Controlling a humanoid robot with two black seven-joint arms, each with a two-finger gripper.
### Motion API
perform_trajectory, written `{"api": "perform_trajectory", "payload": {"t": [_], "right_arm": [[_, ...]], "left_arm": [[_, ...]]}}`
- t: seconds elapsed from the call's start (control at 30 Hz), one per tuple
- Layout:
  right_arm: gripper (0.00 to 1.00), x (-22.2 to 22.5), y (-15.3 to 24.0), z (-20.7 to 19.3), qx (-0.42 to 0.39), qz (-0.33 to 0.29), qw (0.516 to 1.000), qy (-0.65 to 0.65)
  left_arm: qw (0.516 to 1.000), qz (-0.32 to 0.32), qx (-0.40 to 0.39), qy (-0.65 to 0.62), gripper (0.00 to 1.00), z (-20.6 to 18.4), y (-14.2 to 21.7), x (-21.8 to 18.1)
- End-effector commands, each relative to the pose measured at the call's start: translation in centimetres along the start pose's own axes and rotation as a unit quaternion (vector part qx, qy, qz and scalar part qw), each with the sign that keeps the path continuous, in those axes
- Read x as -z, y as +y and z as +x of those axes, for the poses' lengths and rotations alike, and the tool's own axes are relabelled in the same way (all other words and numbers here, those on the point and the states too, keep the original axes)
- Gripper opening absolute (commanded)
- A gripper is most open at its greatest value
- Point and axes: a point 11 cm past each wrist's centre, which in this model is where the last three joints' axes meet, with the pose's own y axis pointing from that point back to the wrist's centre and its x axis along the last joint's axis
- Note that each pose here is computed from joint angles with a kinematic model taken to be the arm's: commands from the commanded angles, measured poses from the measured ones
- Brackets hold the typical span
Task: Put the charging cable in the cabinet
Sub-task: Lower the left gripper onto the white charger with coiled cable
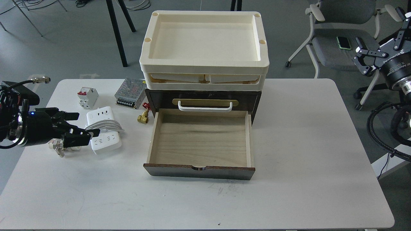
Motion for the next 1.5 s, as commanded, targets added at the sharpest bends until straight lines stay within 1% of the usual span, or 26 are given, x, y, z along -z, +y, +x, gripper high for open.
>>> {"api": "perform_trajectory", "payload": {"t": [0.0,0.17,0.27,0.4,0.53,0.7,0.83,0.93,1.07,1.1,1.23,1.47], "right_arm": [[1.00,0.0,0.0,0.1,-0.001,0.000,1.000,0.000],[1.00,-0.1,0.1,0.1,-0.002,-0.001,1.000,0.000],[1.00,-0.1,0.1,0.1,-0.002,-0.001,1.000,0.000],[1.00,-0.1,0.1,0.1,-0.002,-0.001,1.000,0.000],[1.00,-0.1,0.1,0.1,-0.002,-0.001,1.000,-0.001],[1.00,-0.3,0.3,0.4,-0.006,-0.003,1.000,0.000],[1.00,-0.3,0.4,0.6,-0.009,-0.004,1.000,0.000],[1.00,-0.3,0.4,0.6,-0.009,-0.004,1.000,0.000],[1.00,-0.5,0.6,0.7,-0.011,-0.006,1.000,0.000],[1.00,-0.6,0.6,0.8,-0.012,-0.007,1.000,0.001],[1.00,-0.6,0.7,0.9,-0.013,-0.007,1.000,0.001],[1.00,-1.0,1.1,1.3,-0.019,-0.012,1.000,0.000]], "left_arm": [[1.000,0.003,0.016,-0.015,1.00,-0.2,-3.2,0.5],[0.998,0.049,-0.013,-0.035,0.99,0.8,-5.0,3.7],[0.997,0.067,0.004,-0.040,0.99,0.2,-5.7,5.0],[0.994,0.083,0.009,-0.067,0.98,-0.1,-6.9,5.9],[0.992,0.091,0.039,-0.074,0.97,-1.8,-8.2,6.3],[0.992,0.093,0.041,-0.072,0.94,-2.3,-8.7,6.3],[0.992,0.093,0.043,-0.069,0.86,-2.6,-8.7,6.3],[0.992,0.092,0.046,-0.070,0.72,-2.8,-8.7,6.3],[0.992,0.088,0.053,-0.072,0.54,-3.1,-8.8,6.0],[0.992,0.087,0.055,-0.072,0.51,-3.2,-8.8,6.0],[0.992,0.086,0.056,-0.075,0.48,-3.3,-8.9,5.9],[0.992,0.086,0.053,-0.077,0.38,-3.1,-8.9,6.0]]}}
